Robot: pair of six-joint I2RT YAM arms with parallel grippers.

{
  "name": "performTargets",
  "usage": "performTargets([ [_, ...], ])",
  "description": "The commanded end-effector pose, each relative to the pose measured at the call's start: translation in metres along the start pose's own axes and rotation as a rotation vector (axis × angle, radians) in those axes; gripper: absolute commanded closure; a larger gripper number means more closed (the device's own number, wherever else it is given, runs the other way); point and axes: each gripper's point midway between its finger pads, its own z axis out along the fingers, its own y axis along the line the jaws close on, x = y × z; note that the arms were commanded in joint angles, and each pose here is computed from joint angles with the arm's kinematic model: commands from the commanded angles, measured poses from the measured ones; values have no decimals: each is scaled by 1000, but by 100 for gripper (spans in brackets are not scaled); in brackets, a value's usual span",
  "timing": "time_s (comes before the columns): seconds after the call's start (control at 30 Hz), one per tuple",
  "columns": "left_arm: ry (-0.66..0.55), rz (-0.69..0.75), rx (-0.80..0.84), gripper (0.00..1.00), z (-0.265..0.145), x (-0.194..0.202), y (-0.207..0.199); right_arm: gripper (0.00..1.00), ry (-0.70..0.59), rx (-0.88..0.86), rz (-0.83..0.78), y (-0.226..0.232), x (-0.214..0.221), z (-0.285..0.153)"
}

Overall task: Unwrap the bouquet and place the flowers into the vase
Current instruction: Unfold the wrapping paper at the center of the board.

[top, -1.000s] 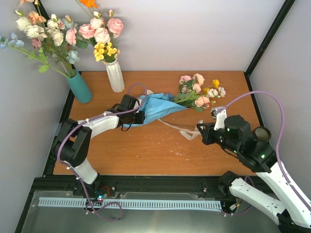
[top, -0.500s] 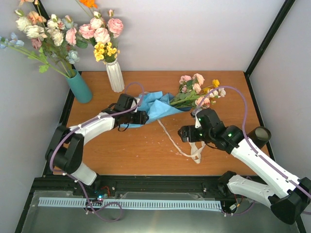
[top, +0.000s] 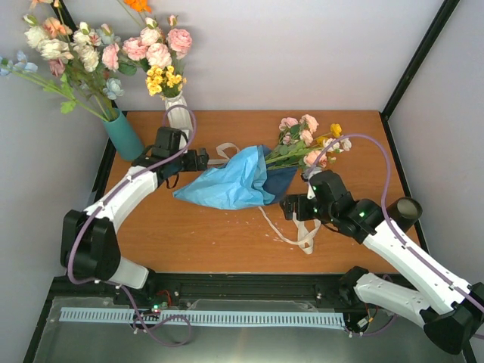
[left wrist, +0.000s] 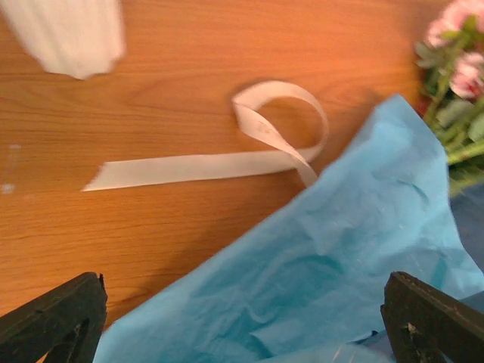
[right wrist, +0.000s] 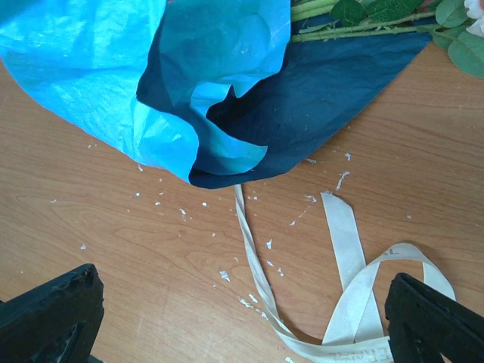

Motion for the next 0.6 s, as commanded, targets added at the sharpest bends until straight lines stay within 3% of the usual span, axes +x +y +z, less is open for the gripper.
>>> performTargets([
  [0.0,6,112,239,1,6,-13,-42,0,-31,-3,-17,-2,3,-2],
  [0.27,107,117,537,15,14,19,-83,0,-29,-11,-20,-5,11,-1],
  [0.57,274,87,509,22,6,95,-84,0,-57,-91,-5,17,-10,11],
])
